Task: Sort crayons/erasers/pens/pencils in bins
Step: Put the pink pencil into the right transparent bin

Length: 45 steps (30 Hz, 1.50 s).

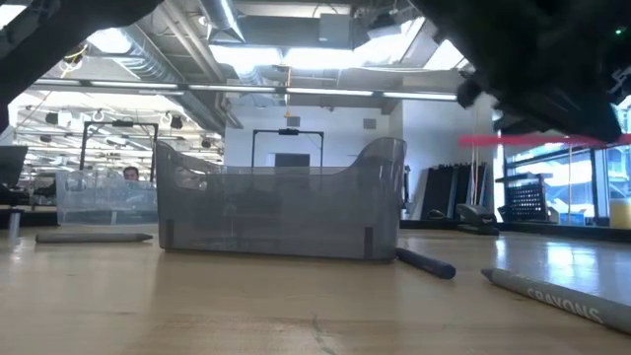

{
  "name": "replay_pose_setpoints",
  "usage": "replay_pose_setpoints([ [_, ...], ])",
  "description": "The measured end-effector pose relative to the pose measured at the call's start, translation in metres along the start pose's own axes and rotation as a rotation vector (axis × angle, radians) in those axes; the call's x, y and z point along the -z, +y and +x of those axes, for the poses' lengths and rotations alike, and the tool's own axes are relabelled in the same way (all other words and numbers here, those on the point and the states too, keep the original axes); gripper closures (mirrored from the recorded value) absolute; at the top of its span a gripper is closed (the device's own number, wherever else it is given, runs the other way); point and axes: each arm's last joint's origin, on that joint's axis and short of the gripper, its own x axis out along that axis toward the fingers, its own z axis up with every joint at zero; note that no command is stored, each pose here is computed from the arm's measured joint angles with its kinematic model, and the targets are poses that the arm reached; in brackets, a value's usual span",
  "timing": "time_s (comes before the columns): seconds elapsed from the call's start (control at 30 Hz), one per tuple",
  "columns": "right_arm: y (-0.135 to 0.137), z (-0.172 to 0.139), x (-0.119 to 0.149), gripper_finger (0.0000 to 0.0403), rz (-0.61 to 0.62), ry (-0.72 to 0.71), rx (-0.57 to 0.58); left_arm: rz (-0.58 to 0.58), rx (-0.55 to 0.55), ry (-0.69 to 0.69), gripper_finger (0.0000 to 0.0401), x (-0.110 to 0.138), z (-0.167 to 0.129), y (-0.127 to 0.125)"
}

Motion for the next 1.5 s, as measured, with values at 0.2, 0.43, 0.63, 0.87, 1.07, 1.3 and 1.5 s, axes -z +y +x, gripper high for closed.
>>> replay_pose_setpoints([
  [0.2,-0.002,0.0,-0.001,0.0232,0.044,-0.038,0.03,0.004,-0.03,0.029,0.0388,-0.012,-0.024,0.023],
  [0.43,-0.003,0.0,-0.002,0.0232,0.06,-0.084,0.058,0.076,-0.081,0.011,0.0396,-0.024,-0.04,0.061],
  [0.63,-0.004,0.0,-0.002,0.0232,0.05,-0.107,0.079,0.04,-0.043,0.099,0.0398,-0.015,-0.047,0.11],
  [0.87,-0.006,-0.001,-0.003,0.0232,0.063,-0.122,0.078,-0.003,-0.037,0.141,0.0399,0.001,-0.053,0.166],
  [1.07,-0.005,-0.001,-0.003,0.0232,0.069,-0.125,0.074,-0.041,-0.04,0.185,0.0396,0.023,-0.068,0.214],
  [1.3,-0.005,-0.001,-0.003,0.0232,0.09,-0.125,0.076,-0.15,-0.13,0.113,0.0397,0.06,-0.094,0.291],
  [1.5,-0.004,0.0,-0.002,0.0232,0.099,-0.115,0.079,-0.162,-0.163,0.192,0.0391,0.113,-0.101,0.349],
])
